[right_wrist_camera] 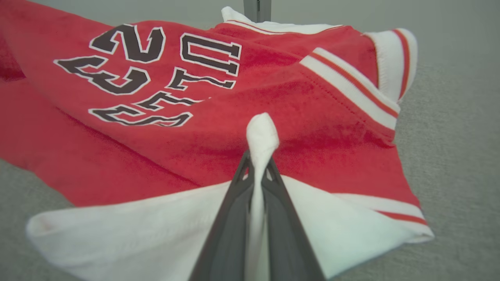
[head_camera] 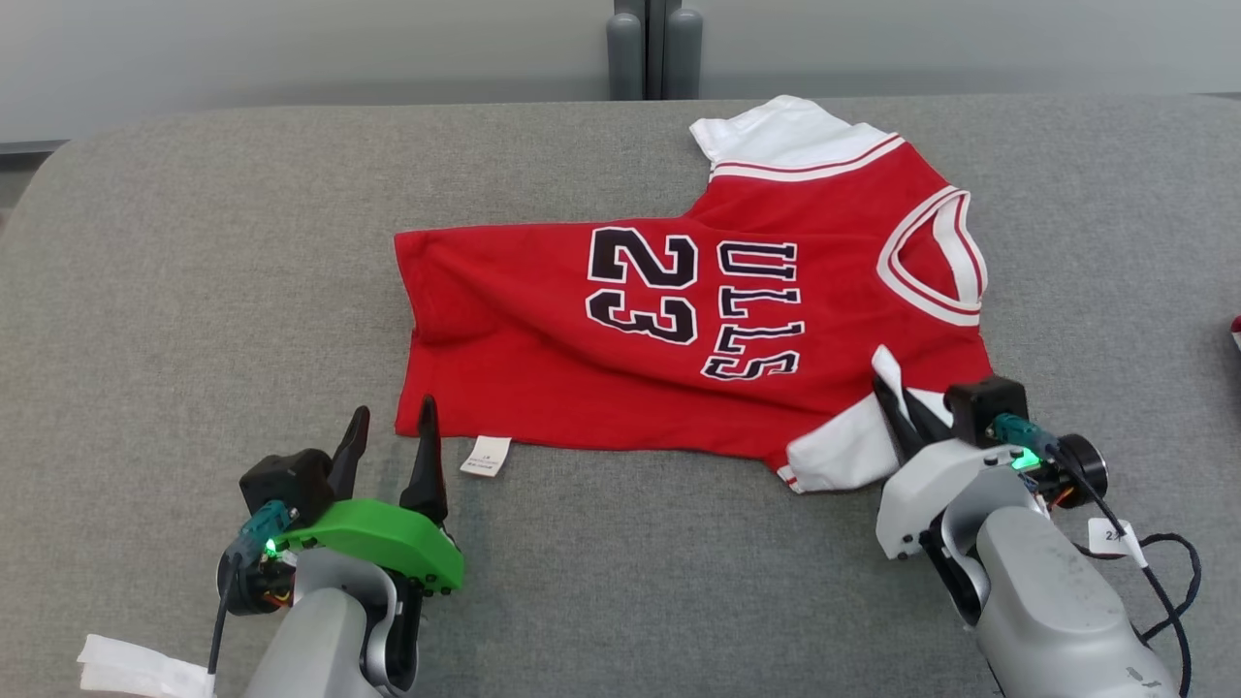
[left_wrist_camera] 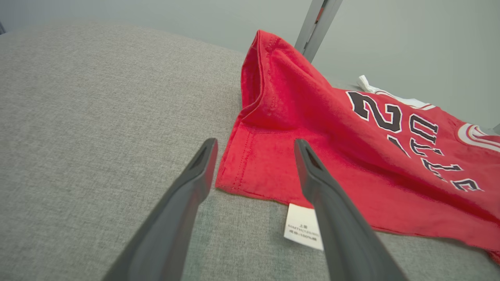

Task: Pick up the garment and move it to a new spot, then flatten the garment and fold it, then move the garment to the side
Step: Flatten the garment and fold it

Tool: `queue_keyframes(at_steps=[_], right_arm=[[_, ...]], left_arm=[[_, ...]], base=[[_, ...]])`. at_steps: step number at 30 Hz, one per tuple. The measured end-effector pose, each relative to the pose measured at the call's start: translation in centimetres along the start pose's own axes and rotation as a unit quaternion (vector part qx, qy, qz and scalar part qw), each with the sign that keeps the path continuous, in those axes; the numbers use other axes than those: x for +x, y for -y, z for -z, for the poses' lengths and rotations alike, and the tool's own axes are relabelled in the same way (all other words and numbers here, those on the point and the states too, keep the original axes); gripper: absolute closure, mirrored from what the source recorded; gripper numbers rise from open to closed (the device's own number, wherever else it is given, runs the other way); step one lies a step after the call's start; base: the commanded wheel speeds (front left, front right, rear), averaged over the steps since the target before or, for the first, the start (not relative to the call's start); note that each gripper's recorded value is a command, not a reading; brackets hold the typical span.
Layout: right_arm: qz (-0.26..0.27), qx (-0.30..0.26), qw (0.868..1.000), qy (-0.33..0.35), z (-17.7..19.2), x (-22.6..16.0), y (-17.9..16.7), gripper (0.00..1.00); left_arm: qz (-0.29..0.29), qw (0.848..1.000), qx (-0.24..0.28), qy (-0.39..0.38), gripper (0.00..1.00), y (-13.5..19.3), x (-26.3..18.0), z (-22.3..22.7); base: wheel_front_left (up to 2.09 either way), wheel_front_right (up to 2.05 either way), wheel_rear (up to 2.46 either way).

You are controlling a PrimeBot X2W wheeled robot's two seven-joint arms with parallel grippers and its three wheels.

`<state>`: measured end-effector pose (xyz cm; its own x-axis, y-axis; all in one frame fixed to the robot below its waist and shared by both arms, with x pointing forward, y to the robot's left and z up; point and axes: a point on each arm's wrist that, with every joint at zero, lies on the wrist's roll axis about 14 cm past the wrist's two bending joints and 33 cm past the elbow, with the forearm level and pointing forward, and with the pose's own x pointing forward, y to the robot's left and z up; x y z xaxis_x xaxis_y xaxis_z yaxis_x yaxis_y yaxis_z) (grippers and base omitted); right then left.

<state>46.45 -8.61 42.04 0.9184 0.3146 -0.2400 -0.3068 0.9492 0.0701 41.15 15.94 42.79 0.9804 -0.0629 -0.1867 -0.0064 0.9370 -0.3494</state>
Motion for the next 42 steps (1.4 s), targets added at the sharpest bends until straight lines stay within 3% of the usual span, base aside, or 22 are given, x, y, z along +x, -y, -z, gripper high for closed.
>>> queue_keyframes(at_steps=[5,10,11,12,13,14,20,23,27,34,42], right_arm=[[0.016,0.023,0.996,0.086,-5.2,-0.1,1.0,1.0],[0.053,0.057,0.986,0.146,-7.3,-3.2,3.1,1.0],[0.061,0.063,0.985,0.151,-7.2,-4.0,3.6,0.93],[0.071,0.064,0.984,0.15,-6.7,-4.9,4.1,0.8],[0.081,0.067,0.984,0.144,-5.8,-5.9,4.6,0.52],[0.092,0.071,0.984,0.135,-4.8,-6.9,5.0,0.0],[0.151,0.083,0.983,0.07,1.1,-11.9,7.2,0.0],[0.168,0.075,0.981,0.057,2.1,-13.2,8.0,0.0],[0.176,0.063,0.979,0.078,0.6,-13.4,8.6,0.0],[0.152,0.04,0.975,0.156,-5.3,-11.7,8.1,0.0],[0.138,0.038,0.976,0.161,-5.6,-12.1,7.0,0.0]], left_arm=[[0.003,1.0,-0.002,-0.003,0.0,0.5,-0.4,0.4],[0.014,1.0,-0.005,-0.006,0.0,1.4,-0.5,0.8],[0.015,1.0,-0.006,-0.007,0.0,1.5,-0.5,0.8],[0.017,1.0,-0.006,-0.009,0.0,1.7,-0.6,1.0],[0.019,1.0,-0.007,-0.011,0.0,1.9,-0.6,1.2],[0.022,1.0,-0.007,-0.014,0.0,2.1,-0.7,1.4],[0.026,0.999,-0.009,-0.025,0.0,2.6,-1.0,2.3],[0.026,0.999,-0.006,-0.025,0.0,2.7,-1.3,2.4],[0.025,0.999,0.013,-0.019,0.0,2.7,-1.6,2.1],[0.032,0.997,0.076,0.002,0.0,2.8,-2.0,0.9],[0.031,0.991,0.127,0.013,0.0,2.2,-3.9,0.6]], base=[[0.0,0.0,0.0],[0.0,0.0,0.0],[0.0,0.0,0.0],[0.0,0.0,0.0],[0.0,0.0,0.0],[0.0,0.0,0.0],[0.0,0.0,0.0],[0.0,0.0,0.0],[0.0,0.0,0.0],[0.0,0.0,0.0],[0.0,0.0,0.0]])
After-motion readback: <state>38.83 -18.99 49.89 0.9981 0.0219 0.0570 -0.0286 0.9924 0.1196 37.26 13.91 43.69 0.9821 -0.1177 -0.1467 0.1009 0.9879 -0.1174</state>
